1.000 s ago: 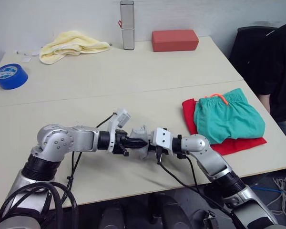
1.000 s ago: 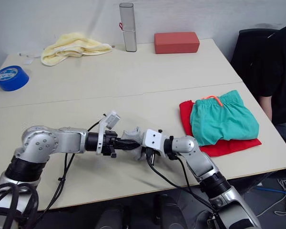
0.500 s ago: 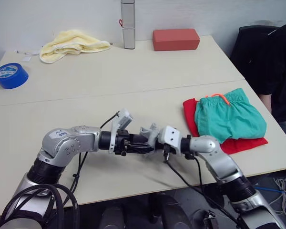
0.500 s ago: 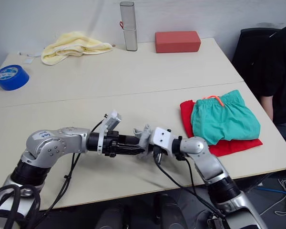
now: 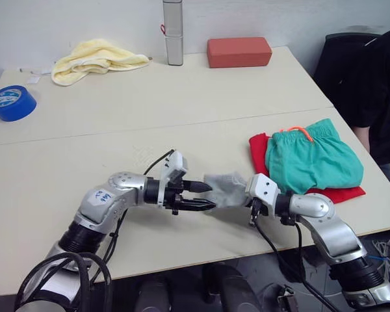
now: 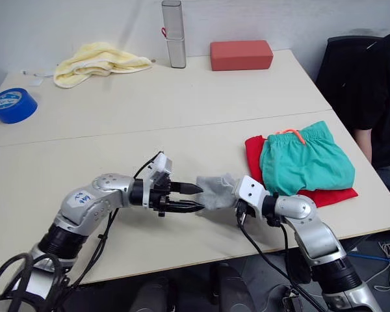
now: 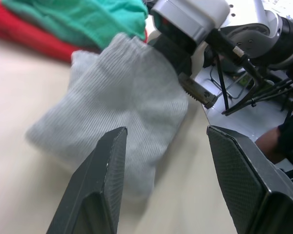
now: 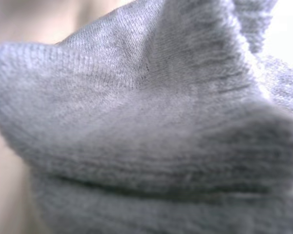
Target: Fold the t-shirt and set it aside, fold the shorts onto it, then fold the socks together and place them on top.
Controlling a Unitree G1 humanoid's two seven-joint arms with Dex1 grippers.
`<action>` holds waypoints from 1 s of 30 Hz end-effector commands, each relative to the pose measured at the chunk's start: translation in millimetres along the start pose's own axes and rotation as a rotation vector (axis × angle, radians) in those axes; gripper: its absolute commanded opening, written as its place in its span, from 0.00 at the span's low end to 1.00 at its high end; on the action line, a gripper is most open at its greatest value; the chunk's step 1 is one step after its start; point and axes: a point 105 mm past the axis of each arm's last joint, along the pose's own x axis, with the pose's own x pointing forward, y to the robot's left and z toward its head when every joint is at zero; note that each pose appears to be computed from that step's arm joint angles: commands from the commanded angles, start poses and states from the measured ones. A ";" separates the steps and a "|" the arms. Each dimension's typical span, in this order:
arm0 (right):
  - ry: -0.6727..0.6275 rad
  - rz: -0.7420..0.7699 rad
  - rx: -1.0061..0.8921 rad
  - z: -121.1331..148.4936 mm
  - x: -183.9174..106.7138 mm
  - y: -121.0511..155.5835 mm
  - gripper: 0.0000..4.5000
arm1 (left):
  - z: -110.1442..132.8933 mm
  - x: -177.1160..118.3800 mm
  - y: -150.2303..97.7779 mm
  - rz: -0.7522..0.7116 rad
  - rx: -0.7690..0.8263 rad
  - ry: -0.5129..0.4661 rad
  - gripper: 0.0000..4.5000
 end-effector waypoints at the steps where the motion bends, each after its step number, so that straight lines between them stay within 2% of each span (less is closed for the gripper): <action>1: -0.018 -0.010 -0.018 5.2 -3.9 1.3 0.00 | 17.0 -0.1 1.1 -0.011 0.078 -0.071 0.41; 3: -0.028 -0.016 -0.016 6.9 -4.2 1.0 0.00 | 21.0 2.2 4.3 -0.005 0.108 -0.093 0.27; 7: -0.044 -0.003 -0.027 11.3 1.9 3.0 0.00 | 12.8 12.9 15.8 0.038 0.162 -0.052 0.00; 10: -0.057 0.003 -0.028 14.3 6.2 4.2 0.00 | 9.3 20.7 21.7 0.061 0.140 -0.071 0.00; 17: -0.071 -0.032 -0.018 19.5 2.2 -2.7 0.00 | -13.6 27.0 23.9 0.083 0.131 -0.022 0.00; 22: -0.094 -0.065 0.027 20.8 -35.0 -7.8 0.00 | -27.2 24.1 36.2 0.198 0.095 0.014 0.00; 25: -0.094 -0.081 0.076 16.5 -63.6 -7.4 0.00 | -35.2 22.0 32.2 0.187 0.064 0.029 0.00; 27: -0.084 -0.101 0.102 8.4 -83.5 -6.1 0.00 | -33.4 21.8 26.9 0.156 0.076 0.018 0.00; 30: -0.139 -0.119 0.129 10.7 -99.7 -2.5 0.00 | -16.1 21.1 24.8 0.139 0.120 -0.042 0.00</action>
